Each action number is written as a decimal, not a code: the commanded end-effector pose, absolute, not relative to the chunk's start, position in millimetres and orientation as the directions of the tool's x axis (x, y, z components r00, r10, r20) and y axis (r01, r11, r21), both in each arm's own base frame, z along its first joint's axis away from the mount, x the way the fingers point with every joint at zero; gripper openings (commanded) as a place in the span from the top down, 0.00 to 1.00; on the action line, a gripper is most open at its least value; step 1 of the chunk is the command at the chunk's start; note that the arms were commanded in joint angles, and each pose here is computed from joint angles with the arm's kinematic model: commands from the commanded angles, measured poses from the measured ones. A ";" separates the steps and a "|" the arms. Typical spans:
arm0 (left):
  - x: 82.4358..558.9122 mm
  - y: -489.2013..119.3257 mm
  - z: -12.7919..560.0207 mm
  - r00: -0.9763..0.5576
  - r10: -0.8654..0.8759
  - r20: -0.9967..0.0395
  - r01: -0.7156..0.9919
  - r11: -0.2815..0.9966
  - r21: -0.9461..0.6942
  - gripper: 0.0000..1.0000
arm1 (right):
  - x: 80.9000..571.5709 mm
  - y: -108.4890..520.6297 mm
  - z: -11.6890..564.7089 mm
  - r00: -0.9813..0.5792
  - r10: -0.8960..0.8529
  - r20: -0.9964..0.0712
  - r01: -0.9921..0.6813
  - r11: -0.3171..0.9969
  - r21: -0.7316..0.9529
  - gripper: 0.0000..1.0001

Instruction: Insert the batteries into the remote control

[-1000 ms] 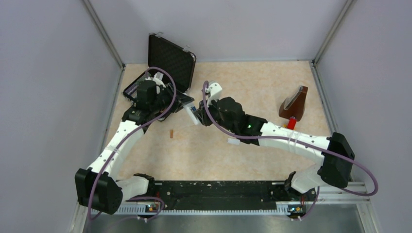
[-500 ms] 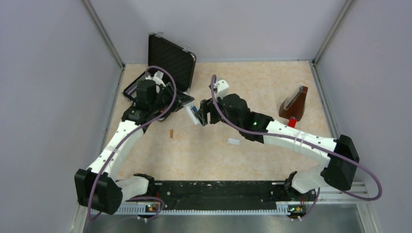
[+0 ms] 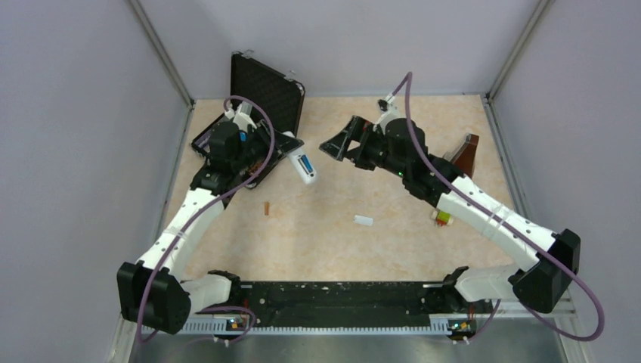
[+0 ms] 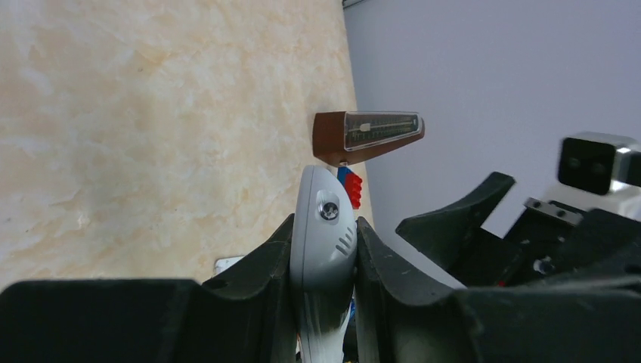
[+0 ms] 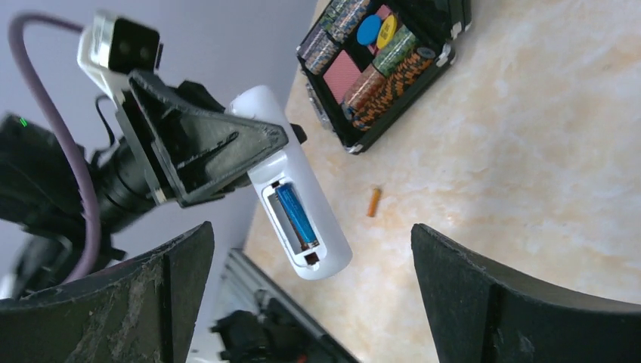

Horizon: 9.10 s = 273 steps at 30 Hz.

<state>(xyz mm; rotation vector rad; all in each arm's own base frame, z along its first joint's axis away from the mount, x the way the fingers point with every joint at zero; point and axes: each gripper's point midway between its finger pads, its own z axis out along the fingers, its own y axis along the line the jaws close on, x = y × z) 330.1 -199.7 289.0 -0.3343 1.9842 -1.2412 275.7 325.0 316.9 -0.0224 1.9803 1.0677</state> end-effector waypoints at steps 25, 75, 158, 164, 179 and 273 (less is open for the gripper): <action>343.2 -207.4 319.0 -0.631 -0.613 -0.475 0.262 0.408 -0.875 1.00 | 273.9 378.0 301.7 -0.855 0.506 0.113 0.227 0.168 0.959 0.01; 332.9 -206.9 331.6 -0.631 -0.618 -0.469 0.281 0.381 -0.881 1.00 | 272.5 389.5 276.9 -0.868 0.452 0.206 0.284 0.111 0.953 0.72; 338.4 -46.7 310.8 -0.353 -0.519 -0.779 -0.200 0.855 -0.479 1.00 | 312.7 377.3 190.2 -0.875 0.325 -0.359 -0.092 0.617 0.782 0.29; 309.3 -6.1 331.3 -0.233 -0.494 -0.838 -0.338 0.849 -0.407 1.00 | 322.3 416.3 168.7 -0.772 0.161 -0.615 -0.237 0.824 0.514 0.33; 231.1 54.0 340.9 0.044 -0.517 -0.855 -0.545 0.705 -0.454 1.00 | 308.1 505.8 92.2 -0.606 -0.093 -0.790 -0.345 0.926 0.156 0.33; 304.0 -164.9 347.0 -0.334 -0.343 -0.878 0.644 0.597 -0.478 1.00 | 322.9 220.2 118.8 -0.520 -0.425 -0.740 -0.563 0.823 -0.076 0.42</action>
